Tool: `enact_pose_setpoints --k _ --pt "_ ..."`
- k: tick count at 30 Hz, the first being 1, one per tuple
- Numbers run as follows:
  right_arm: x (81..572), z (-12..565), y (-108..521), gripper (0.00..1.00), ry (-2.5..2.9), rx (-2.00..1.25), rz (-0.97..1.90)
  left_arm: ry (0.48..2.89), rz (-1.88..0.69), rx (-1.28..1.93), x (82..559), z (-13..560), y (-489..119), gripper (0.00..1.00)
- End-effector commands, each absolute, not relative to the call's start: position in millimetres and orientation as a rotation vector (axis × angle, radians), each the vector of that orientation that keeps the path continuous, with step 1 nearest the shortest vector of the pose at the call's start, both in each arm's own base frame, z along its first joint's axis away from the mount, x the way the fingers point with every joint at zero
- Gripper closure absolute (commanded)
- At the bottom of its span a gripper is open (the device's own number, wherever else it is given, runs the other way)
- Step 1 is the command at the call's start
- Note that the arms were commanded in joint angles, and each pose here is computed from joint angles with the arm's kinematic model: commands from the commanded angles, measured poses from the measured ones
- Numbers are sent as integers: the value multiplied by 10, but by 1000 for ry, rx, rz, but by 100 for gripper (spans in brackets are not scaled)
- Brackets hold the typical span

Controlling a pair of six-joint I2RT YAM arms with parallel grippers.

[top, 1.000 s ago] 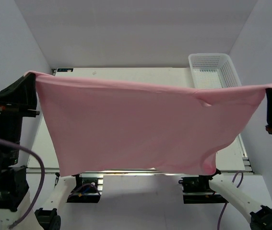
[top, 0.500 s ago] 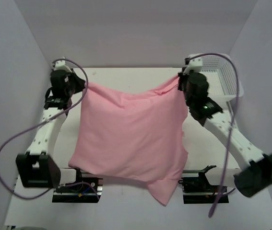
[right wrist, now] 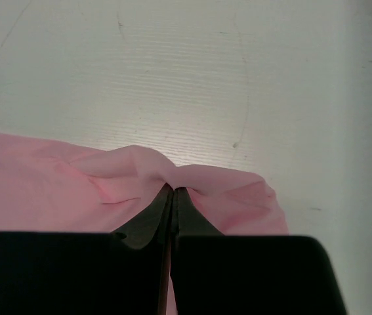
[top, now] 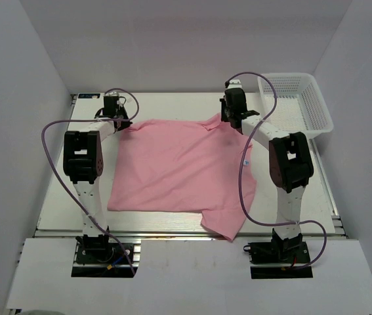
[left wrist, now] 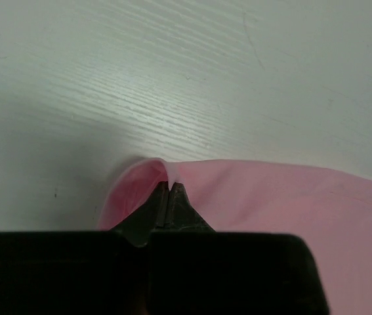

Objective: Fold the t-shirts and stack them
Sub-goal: Flatten out the tshirt, then fold the flattened tshirt in 1/3 of the way

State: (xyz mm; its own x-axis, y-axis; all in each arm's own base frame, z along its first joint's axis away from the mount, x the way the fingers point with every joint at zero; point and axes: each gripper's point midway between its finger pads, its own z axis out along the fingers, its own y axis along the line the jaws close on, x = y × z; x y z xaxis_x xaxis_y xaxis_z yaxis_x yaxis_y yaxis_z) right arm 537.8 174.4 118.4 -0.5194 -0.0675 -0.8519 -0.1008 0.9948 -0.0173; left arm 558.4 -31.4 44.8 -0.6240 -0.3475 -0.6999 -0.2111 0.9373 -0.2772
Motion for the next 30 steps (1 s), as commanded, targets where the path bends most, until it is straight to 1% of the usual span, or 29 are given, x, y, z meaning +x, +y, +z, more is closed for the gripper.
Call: enact_pose_setpoints --k 1,4,5,6,8,9,10,11,12,13,14,15,16,17,18,19,21,24,30 --pt "5608 1507 1876 100 2050 -97 181 2165 -212 -369 5815 860 -275 100" --pt "5546 1399 1885 100 2098 -113 216 2165 -207 -359 5842 850 -272 100" --pt "5541 1481 1861 100 2085 -99 223 2155 -209 -357 5844 910 -272 100" --pt "5521 1517 1850 100 2085 -104 239 2163 -207 -358 5795 889 -271 100" --pt "5394 1553 1791 100 2096 -84 252 2138 -211 -354 5738 1038 -269 100" --pt "5340 1571 1788 100 2102 -86 274 2155 -195 -364 5649 976 -246 100" --pt "5206 1416 1779 100 2144 -87 279 2153 -183 -370 5599 1001 -226 100" --pt "5131 1625 1754 100 2114 -88 299 2122 -189 -365 5564 1160 -225 100" --pt "5037 1542 1711 100 2143 -73 302 2147 -169 -377 5439 1062 -198 100" --pt "4966 1660 1690 100 2129 -69 313 2141 -153 -372 5393 1080 -174 100" --pt "4827 1616 1653 100 2167 -69 323 2162 -134 -383 5282 996 -148 100" --pt "4711 1607 1634 100 2186 -57 338 2143 -138 -380 5233 1112 -146 100" --pt "4628 1573 1592 100 2214 -36 342 2151 -124 -388 5168 1105 -126 100" --pt "4483 1427 1584 100 2264 -44 353 2175 -119 -391 5057 1016 -123 100" --pt "4351 1494 1563 100 2279 -35 369 2175 -109 -396 5002 1023 -106 100" --pt "4293 1461 1545 100 2294 -16 378 2156 -113 -393 4960 1128 -105 100" --pt "4028 1354 1569 100 2359 -21 448 2150 -85 -407 4869 1147 -57 100" --pt "3794 1270 1581 100 2418 7 500 2147 -85 -407 4728 1217 -54 100" --pt "3475 1273 1455 100 2466 67 480 2179 -78 -410 4461 1143 -47 100"
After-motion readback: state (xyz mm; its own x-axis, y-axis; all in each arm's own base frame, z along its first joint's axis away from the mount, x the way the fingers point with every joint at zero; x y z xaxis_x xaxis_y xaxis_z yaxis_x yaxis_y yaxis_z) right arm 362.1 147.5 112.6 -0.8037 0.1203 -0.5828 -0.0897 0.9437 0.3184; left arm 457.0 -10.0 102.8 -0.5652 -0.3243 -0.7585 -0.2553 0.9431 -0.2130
